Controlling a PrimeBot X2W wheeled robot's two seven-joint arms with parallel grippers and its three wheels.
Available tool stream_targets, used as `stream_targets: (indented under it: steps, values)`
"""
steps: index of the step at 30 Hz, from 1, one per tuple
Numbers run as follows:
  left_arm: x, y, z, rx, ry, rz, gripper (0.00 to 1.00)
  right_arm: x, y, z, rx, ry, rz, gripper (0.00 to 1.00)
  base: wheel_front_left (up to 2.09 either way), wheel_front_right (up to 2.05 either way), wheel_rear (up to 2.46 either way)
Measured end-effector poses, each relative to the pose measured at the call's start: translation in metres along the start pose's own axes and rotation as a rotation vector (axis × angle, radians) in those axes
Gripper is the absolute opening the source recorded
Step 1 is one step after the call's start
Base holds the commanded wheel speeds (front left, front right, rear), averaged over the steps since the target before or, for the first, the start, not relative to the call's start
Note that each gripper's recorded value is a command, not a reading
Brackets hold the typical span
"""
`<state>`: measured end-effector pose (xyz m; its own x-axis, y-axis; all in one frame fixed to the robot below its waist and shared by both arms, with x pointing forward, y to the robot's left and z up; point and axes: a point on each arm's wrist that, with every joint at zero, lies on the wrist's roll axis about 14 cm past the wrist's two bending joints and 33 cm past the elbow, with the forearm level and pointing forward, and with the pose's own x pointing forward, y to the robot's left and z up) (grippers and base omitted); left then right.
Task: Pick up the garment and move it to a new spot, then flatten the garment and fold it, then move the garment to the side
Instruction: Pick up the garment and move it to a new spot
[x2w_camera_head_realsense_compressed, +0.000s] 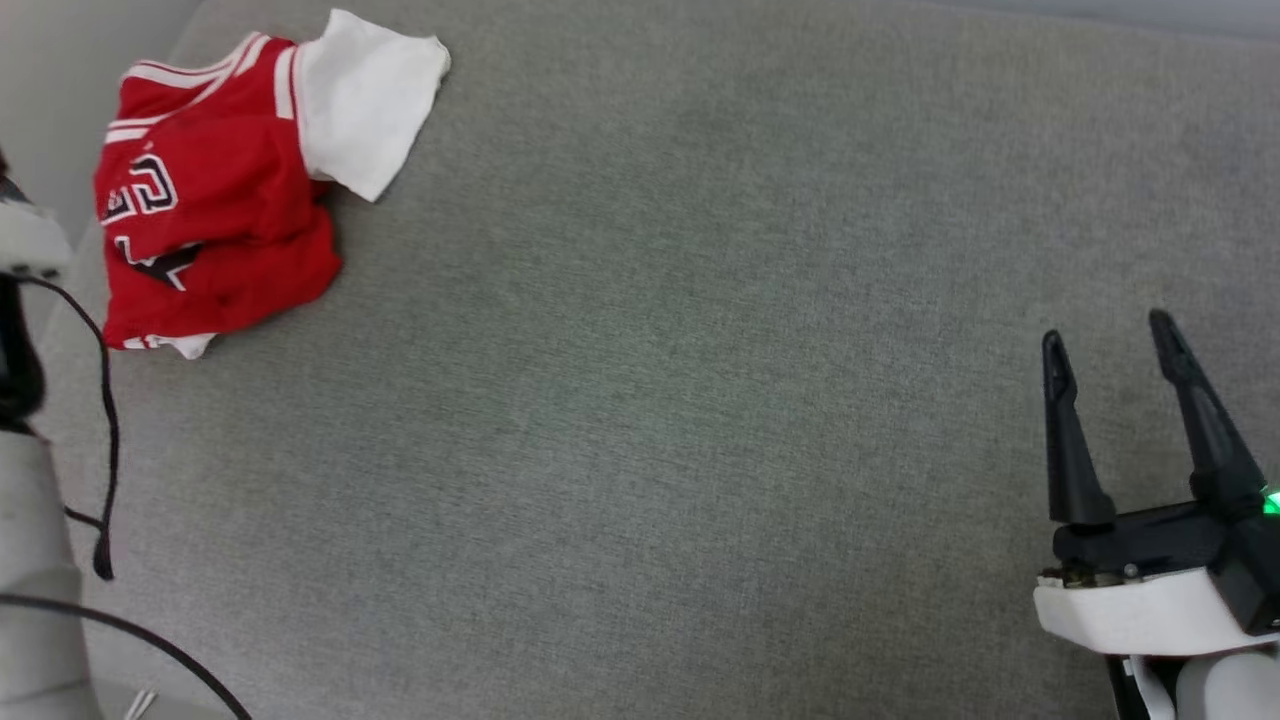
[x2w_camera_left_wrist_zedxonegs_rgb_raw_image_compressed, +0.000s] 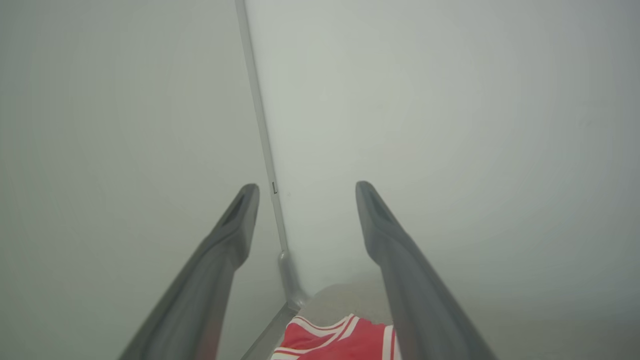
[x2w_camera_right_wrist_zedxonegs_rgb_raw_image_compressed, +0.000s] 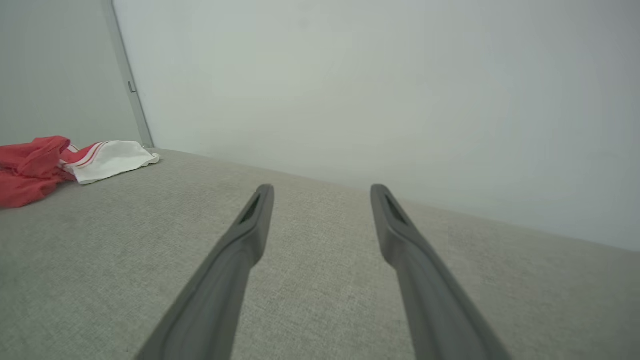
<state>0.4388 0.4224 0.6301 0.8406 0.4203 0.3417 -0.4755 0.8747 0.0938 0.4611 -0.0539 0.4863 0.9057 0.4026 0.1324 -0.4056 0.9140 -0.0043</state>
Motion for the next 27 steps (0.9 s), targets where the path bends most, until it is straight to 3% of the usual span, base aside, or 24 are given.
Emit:
stream_targets:
  steps: [6,12,18,27]
  values:
    - [0.050,-0.006,-0.040,0.018,0.153,-0.023,1.00,0.005,-0.024,-0.018,-0.027,0.016,-0.055,1.00,0.00,0.00,0.00]
    - [0.062,-0.011,-0.111,0.015,0.503,-0.046,1.00,0.007,-0.035,-0.036,-0.044,0.041,-0.076,1.00,0.00,0.00,0.00]
    - [0.032,-0.031,-0.177,-0.034,0.923,-0.125,1.00,0.007,-0.040,-0.052,-0.060,0.072,-0.083,1.00,0.00,0.00,0.00]
    - [-0.037,-0.046,-0.235,-0.148,1.381,-0.182,1.00,0.004,-0.048,-0.069,-0.089,0.108,-0.094,1.00,0.00,0.00,0.00]
